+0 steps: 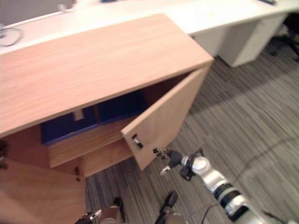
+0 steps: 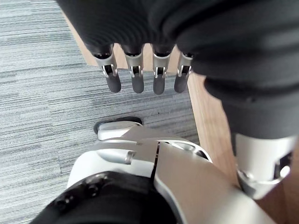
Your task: Walk over to the cabinet, pick up the folder, carry it to the office cabinet, place the folder inside the office cabinet, then close the office cabinet door
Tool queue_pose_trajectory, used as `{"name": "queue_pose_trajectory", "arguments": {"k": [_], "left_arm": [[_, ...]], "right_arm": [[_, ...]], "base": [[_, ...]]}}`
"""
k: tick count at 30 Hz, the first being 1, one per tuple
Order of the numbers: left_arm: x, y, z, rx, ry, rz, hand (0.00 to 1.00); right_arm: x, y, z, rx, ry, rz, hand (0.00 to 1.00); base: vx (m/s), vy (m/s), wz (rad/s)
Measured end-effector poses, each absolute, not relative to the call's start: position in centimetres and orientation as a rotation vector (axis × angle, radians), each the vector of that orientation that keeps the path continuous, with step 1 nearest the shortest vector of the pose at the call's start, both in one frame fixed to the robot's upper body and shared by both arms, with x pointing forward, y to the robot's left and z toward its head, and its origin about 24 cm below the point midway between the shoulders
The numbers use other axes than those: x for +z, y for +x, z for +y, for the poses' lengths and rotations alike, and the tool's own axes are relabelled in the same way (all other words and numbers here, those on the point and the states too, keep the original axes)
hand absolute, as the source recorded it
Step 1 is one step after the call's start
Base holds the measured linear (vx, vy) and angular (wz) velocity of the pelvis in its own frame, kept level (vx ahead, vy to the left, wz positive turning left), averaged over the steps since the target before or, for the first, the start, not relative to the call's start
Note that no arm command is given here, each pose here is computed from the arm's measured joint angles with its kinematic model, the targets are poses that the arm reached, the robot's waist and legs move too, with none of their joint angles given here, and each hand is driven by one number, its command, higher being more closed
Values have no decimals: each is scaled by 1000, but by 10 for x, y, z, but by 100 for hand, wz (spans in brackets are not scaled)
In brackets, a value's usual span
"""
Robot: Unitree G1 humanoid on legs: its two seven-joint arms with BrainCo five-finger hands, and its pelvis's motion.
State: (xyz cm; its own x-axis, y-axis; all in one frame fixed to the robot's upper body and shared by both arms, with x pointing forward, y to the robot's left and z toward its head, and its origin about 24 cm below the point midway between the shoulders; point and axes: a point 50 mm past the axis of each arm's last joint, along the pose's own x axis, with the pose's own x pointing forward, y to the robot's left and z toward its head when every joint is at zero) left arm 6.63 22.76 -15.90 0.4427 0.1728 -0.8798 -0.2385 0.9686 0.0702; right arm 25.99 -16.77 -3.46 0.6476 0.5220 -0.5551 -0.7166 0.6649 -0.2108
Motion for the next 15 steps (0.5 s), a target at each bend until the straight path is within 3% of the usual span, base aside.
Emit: {"name": "queue_pose_trajectory", "arguments": {"k": [6,10,15], "left_arm": [[-159,75,219,226,-46,1077,0],[-158,80,219,210,-22,1078,0],[-158,78,218,170,51,1090,0]], "right_arm": [[-105,231,-160,562,-492,796,0],[-124,212,-161,421,-463,916,0],[-137,185,-187,166,-318,996,0]], "base": [[43,128,118],[181,141,119],[285,239,110]]}}
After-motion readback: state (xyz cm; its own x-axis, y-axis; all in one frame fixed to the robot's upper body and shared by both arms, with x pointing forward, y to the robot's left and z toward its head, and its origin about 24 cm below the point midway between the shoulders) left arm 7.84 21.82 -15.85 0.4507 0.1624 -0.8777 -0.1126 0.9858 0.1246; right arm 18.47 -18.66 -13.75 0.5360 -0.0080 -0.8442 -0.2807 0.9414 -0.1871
